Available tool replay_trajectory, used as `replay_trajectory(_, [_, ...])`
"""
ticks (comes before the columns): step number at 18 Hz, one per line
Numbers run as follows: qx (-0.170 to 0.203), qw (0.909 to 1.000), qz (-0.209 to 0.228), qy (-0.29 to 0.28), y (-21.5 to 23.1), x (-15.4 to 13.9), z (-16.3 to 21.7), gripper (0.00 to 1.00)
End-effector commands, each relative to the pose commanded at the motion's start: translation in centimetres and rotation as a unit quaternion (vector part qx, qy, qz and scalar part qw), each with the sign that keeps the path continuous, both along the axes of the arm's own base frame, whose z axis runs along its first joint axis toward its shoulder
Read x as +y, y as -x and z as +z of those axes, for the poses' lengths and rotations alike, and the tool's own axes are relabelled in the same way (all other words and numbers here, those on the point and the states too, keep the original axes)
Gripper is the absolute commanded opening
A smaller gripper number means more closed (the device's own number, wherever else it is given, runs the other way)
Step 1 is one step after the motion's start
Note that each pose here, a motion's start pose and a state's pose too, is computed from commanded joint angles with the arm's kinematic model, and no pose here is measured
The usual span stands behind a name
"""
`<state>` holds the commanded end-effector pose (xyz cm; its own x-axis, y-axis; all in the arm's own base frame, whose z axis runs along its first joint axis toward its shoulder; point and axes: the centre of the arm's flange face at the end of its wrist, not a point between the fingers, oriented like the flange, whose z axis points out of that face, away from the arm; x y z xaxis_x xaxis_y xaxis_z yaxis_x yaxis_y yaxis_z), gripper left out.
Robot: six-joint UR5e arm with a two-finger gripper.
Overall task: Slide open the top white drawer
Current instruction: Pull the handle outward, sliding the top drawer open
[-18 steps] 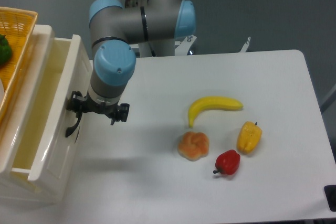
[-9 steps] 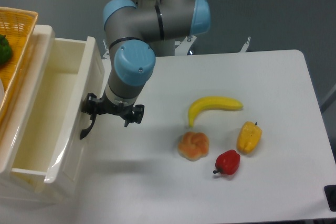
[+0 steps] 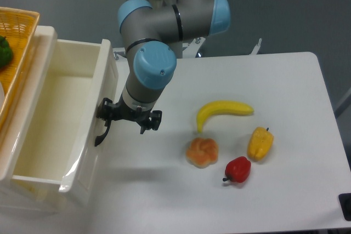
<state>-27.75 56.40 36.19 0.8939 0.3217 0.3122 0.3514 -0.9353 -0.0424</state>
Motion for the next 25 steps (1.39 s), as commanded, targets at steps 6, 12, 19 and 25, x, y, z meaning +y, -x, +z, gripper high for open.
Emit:
replay_trajectory(6, [0.001,0.9999,0.012,0.001,1.5,-0.8,0.0,1.00])
replay_trajectory(12, [-0.002,0.9997,0.026,0.001,2.9,-1.5,0.0,1.00])
replay_trajectory(19, [-0.002,0.9995,0.032,0.000,3.5,-1.8,0.0,1.00])
replay_trajectory(25, [-0.007,0.9991,0.041,-0.004,4.3,-2.3,0.1,1.00])
